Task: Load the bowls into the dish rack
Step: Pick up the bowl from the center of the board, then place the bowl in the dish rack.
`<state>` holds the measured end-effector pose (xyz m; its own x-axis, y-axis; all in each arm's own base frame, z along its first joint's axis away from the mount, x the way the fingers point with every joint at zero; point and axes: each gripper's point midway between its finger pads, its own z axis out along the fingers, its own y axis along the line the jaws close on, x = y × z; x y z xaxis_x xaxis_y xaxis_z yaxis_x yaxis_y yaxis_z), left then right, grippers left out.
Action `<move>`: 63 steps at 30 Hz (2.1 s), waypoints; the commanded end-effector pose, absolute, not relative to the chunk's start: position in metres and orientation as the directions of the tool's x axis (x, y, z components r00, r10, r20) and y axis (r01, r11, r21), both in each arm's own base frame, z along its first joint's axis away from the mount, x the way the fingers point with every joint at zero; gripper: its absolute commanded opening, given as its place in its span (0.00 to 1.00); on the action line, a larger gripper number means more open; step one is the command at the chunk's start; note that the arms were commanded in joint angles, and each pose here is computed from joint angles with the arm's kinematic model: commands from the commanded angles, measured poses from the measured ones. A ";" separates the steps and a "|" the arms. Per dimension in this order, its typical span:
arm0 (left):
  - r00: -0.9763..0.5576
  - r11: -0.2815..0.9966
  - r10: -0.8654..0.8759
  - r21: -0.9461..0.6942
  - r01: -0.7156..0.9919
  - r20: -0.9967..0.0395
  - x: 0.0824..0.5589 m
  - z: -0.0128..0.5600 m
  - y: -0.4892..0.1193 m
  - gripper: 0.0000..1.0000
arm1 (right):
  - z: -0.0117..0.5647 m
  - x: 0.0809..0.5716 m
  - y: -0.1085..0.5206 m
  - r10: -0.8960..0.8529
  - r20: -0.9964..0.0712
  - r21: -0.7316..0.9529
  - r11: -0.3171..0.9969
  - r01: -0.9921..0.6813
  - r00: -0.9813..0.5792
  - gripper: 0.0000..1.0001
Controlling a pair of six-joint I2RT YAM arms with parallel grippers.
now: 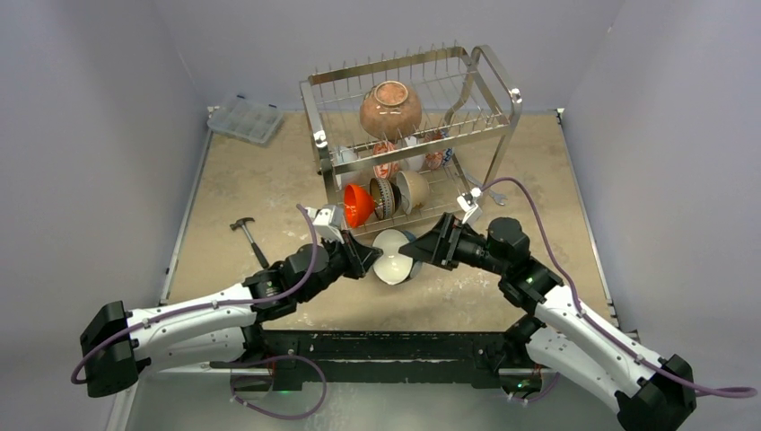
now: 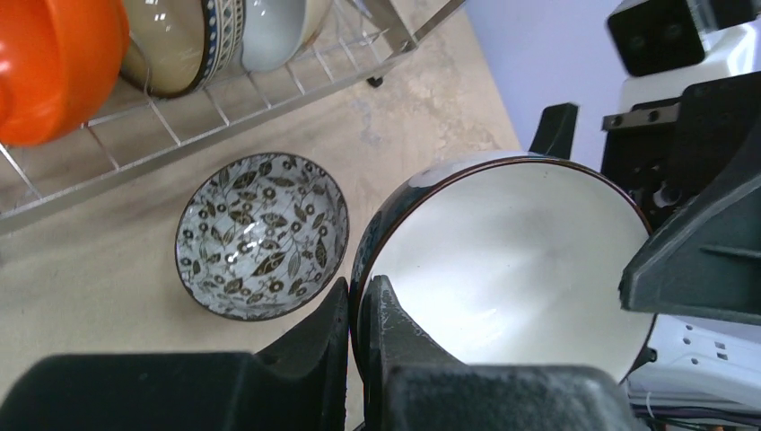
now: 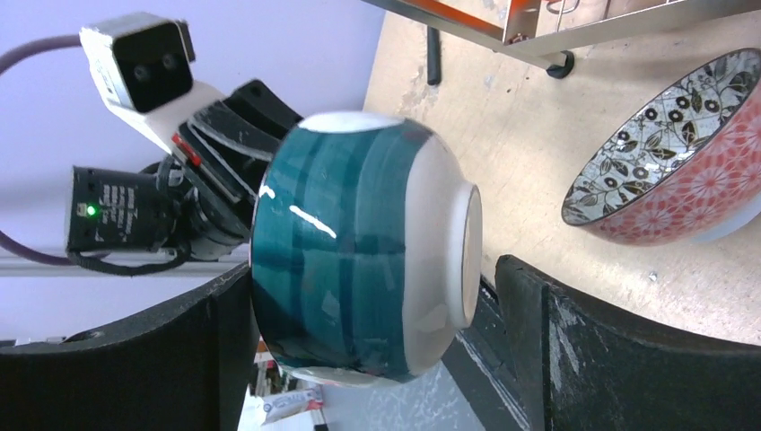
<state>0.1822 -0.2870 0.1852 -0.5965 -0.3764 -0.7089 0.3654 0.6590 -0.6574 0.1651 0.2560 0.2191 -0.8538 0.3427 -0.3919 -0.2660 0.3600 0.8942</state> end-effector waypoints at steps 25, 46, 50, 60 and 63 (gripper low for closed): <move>-0.494 0.603 -0.394 -0.624 0.498 -0.775 0.218 0.250 -0.324 0.21 | 0.256 0.161 0.264 0.265 -0.465 0.871 0.308 -0.383 -0.844 0.00; -0.536 0.662 -0.320 -0.589 0.463 -0.781 0.222 0.244 -0.283 0.75 | 0.223 0.256 0.207 0.339 -0.653 0.642 0.721 -0.259 -0.677 0.00; -0.544 0.659 -0.322 -0.596 0.458 -0.774 0.217 0.241 -0.279 0.75 | 0.238 0.278 0.189 0.342 -0.745 0.554 0.796 -0.245 -0.573 0.00; -0.572 0.657 -0.305 -0.602 0.452 -0.762 0.210 0.234 -0.276 0.75 | 0.252 0.329 0.152 0.285 -0.883 0.354 0.926 -0.132 -0.372 0.00; -0.576 0.667 -0.290 -0.593 0.451 -0.765 0.208 0.230 -0.273 0.75 | 0.247 0.339 0.148 0.275 -0.895 0.329 0.938 -0.105 -0.352 0.00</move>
<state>0.2111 -0.2763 0.2222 -0.5833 -0.2875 -0.7597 0.4345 0.6798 -0.5909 0.3047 0.1584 0.1967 -0.5486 0.2470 -0.7988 -0.1146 0.9241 0.3645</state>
